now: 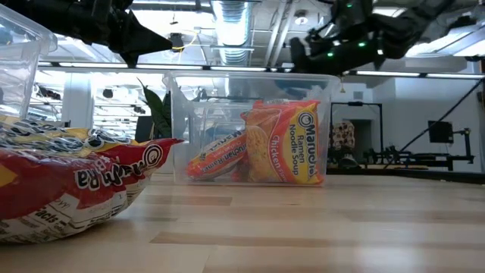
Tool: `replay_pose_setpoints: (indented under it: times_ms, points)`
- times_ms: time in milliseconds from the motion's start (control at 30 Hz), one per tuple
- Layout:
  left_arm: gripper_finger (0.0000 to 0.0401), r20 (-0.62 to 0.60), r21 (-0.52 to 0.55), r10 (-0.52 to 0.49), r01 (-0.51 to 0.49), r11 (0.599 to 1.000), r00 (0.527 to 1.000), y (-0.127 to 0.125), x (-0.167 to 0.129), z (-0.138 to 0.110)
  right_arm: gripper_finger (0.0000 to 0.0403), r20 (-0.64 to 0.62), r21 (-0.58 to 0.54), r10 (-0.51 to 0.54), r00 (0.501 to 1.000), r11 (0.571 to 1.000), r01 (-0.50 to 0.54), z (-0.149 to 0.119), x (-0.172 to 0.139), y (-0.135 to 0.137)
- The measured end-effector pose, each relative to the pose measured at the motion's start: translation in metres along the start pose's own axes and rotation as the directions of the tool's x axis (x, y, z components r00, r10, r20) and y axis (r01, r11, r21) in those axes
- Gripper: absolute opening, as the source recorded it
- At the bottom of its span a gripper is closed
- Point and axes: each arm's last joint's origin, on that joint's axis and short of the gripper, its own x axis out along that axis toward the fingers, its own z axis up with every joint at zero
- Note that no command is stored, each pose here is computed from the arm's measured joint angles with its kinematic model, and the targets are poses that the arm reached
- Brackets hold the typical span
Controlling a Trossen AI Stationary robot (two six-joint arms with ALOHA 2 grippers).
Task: Sort Maruchan noodles
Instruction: Put the blue noodle pack into the top transparent bin, then put the red noodle pack into the bottom transparent bin
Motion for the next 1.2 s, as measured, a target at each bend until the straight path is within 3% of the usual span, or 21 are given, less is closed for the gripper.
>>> replay_pose_setpoints:
  times_ms: [167,367,667,867,1033,1200]
  points:
    - [0.0000,0.000,0.000,0.000,0.000,1.000,1.000,0.000,0.000,0.000,0.0046,0.009,-0.020,0.028,1.000,0.999,-0.027,0.003,0.025,0.014]
    - [0.0000,-0.001,0.001,0.000,0.000,1.000,1.000,0.000,0.000,0.000,0.0119,0.020,-0.066,0.018,1.000,0.998,-0.017,0.009,0.034,0.018]
    - [0.0000,-0.007,0.001,-0.001,0.001,1.000,1.000,0.000,0.000,-0.001,0.0242,-0.039,-0.131,0.034,0.999,0.991,-0.038,0.034,-0.001,0.025]
    - [0.0000,-0.006,-0.031,-0.027,0.027,0.999,1.000,-0.001,0.000,-0.001,0.0254,-0.215,-0.200,0.074,0.974,0.973,-0.118,0.038,-0.042,0.039]
    - [0.0003,0.007,-0.067,-0.268,0.268,0.961,0.963,-0.011,0.005,-0.003,0.0255,-0.345,-0.196,0.121,0.931,0.960,-0.198,0.029,-0.070,0.056]
    - [0.0039,0.035,-0.070,-0.365,0.367,0.928,0.930,-0.032,0.021,-0.003,0.0255,-0.387,-0.225,0.085,0.918,0.957,-0.183,0.018,-0.083,0.074]
